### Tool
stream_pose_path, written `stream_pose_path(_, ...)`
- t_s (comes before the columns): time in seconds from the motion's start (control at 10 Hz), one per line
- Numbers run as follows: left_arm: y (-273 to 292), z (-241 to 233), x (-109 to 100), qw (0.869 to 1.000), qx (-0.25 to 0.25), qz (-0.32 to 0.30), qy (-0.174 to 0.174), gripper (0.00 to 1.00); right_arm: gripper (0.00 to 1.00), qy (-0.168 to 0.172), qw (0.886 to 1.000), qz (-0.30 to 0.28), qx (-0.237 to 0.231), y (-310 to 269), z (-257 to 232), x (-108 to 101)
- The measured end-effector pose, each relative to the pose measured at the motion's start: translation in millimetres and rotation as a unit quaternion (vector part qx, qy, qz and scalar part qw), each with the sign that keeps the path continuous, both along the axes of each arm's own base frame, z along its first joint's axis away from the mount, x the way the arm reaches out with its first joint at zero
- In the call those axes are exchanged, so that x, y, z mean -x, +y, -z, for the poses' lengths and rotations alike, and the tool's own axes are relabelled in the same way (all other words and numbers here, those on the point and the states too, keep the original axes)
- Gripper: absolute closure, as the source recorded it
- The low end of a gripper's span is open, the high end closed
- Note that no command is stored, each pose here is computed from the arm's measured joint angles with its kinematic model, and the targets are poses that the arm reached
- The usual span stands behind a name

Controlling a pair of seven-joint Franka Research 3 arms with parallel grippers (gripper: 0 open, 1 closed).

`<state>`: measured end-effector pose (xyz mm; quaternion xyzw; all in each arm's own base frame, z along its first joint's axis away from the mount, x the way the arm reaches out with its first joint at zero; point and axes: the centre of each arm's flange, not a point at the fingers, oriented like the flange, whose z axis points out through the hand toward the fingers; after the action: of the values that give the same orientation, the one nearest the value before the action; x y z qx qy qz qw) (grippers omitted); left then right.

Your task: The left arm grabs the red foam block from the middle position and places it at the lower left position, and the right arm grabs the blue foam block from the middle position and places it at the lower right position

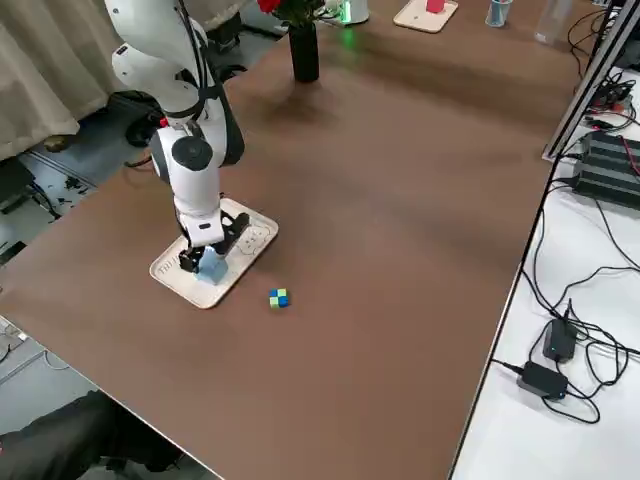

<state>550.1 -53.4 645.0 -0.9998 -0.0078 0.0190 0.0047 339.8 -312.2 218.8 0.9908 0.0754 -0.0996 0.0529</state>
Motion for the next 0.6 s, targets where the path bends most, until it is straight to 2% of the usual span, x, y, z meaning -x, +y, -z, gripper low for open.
stream_pose_path(0.2,-0.1,-0.3,0.1,1.000,0.000,0.000,0.000,0.00,0.00,-0.002,1.000,-0.012,-0.001,-1.1,-3.5,-1.8)
stream_pose_path(0.4,-1.7,-0.3,0.3,1.000,0.000,0.002,0.000,0.00,0.00,0.009,0.999,-0.035,-0.005,-12.6,-29.4,-18.9)
stream_pose_path(0.5,-2.4,-0.3,0.3,1.000,0.000,0.002,0.000,0.00,0.00,0.017,0.999,-0.047,-0.004,-15.8,-57.6,-42.7)
stream_pose_path(0.6,-2.4,-0.4,0.4,1.000,0.000,0.002,0.000,0.00,0.00,0.018,0.998,-0.062,0.004,-12.0,-97.0,-77.7)
